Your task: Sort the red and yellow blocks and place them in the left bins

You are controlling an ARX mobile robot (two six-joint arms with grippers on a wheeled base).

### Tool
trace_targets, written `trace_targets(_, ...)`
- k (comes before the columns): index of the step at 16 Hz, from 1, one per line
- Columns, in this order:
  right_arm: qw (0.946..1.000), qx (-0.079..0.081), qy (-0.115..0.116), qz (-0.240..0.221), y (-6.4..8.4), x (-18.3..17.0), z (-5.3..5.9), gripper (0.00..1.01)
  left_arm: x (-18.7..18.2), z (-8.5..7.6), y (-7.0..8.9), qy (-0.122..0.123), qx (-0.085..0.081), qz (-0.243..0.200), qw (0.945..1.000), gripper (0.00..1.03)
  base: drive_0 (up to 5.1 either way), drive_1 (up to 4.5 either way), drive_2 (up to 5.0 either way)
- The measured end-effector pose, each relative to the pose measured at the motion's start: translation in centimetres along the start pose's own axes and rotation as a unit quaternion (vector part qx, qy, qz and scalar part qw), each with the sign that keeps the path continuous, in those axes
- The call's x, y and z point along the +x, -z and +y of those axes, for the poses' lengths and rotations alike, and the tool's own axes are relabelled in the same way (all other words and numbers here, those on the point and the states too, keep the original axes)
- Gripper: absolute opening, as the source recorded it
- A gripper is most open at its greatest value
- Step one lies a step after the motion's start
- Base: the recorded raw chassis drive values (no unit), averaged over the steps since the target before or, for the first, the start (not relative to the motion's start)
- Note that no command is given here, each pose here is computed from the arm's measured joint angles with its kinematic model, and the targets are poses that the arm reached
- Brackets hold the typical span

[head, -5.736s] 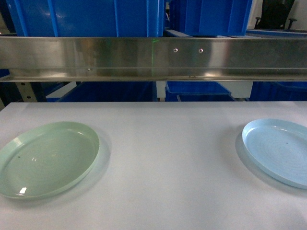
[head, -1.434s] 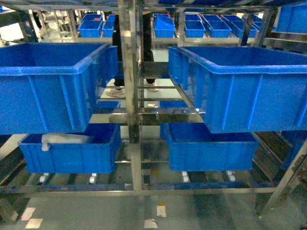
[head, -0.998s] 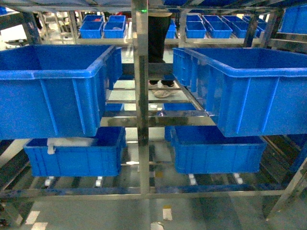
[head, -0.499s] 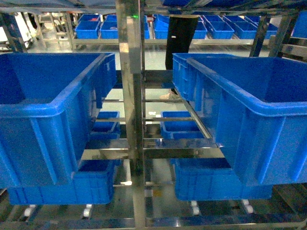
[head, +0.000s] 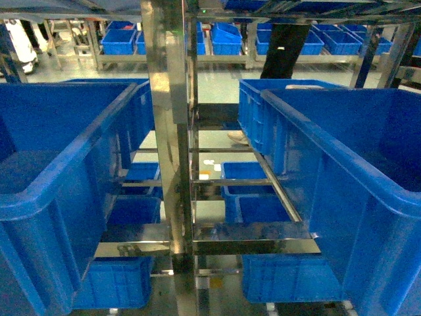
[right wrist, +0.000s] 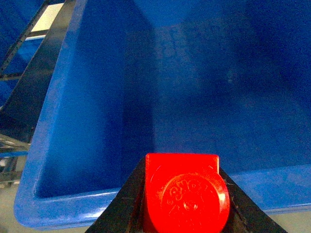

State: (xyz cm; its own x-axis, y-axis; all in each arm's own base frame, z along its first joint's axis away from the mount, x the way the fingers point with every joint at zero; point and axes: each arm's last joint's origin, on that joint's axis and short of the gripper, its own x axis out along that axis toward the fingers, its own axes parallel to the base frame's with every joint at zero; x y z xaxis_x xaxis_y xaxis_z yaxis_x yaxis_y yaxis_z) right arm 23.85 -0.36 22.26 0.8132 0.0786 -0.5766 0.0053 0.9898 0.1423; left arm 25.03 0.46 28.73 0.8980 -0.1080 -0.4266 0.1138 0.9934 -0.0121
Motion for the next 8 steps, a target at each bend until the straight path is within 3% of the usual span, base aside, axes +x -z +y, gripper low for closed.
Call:
trace_targets(4, 1.0000, -0.003, 0.007, 0.004, -0.7, 0.5, -0.3, 0.28, 0.0, 0.0, 0.0, 0.000, 0.000, -0.001, 1.0000, 0.27, 0.0, 0.00, 0.0)
trace_targets(8, 0.9986, -0.038, 0.029, -0.022, -3.2, 2.2, -0.8, 0.28, 0.0, 0.0, 0.0, 0.000, 0.000, -0.001, 1.0000, 0.27, 0.0, 0.00, 0.0)
